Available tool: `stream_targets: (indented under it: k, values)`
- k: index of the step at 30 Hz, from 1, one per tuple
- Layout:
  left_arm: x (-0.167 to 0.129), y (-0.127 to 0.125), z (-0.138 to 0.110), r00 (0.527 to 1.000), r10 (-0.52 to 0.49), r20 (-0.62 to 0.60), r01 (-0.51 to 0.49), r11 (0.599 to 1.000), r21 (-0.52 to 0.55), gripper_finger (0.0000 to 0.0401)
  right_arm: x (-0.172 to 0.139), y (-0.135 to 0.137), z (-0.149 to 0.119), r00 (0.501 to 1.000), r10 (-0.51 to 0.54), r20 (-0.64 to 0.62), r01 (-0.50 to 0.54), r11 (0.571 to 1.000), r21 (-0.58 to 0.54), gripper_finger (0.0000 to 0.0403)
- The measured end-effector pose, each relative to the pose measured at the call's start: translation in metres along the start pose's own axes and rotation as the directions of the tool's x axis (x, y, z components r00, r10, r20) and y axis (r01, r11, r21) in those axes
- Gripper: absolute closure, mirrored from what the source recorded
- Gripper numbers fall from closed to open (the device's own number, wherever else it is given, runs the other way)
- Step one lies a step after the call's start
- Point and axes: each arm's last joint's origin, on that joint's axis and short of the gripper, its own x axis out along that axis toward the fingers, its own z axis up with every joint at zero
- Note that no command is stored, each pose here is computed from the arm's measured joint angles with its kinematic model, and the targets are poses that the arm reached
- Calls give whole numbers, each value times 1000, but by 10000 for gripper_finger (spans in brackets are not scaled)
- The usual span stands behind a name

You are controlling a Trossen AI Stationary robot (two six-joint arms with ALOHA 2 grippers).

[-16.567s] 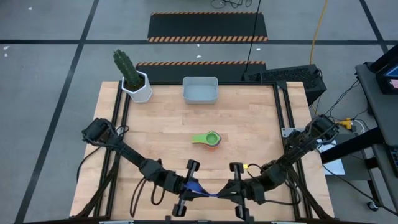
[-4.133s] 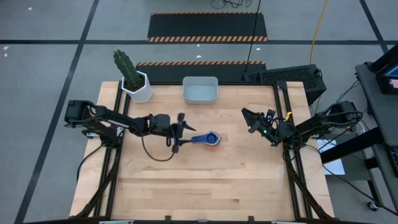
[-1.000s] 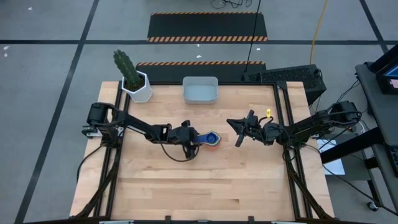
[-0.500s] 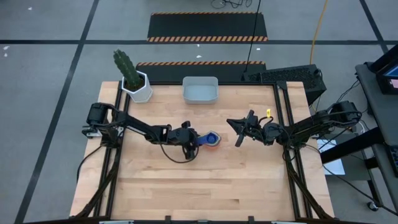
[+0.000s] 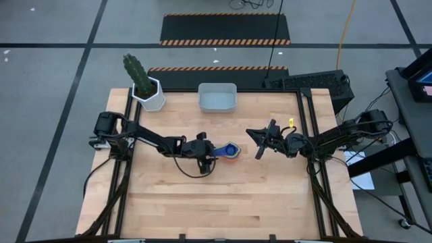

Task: Nest measuring cups in basket
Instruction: Put the stacked measuring cups into the bin

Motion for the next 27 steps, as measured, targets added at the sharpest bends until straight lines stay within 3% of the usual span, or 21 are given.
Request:
stream_targets:
  k: [10,15,22,27]
  values:
    - [0,0,1,1000,-7,11,7,1000,-12,204,0,0,0,1000,-1,-3,1,1000,-6,403]
    - [0,-3,4,997,-73,34,74,997,-28,180,0,0,0,1000,-1,-3,1,1000,-20,403]
    - [0,-2,2,998,-57,16,58,998,-28,127,0,0,0,1000,-1,-3,1,1000,-20,403]
    - [0,-1,1,999,-52,12,52,997,-60,125,0,0,0,1000,-1,-3,1,1000,-20,403]
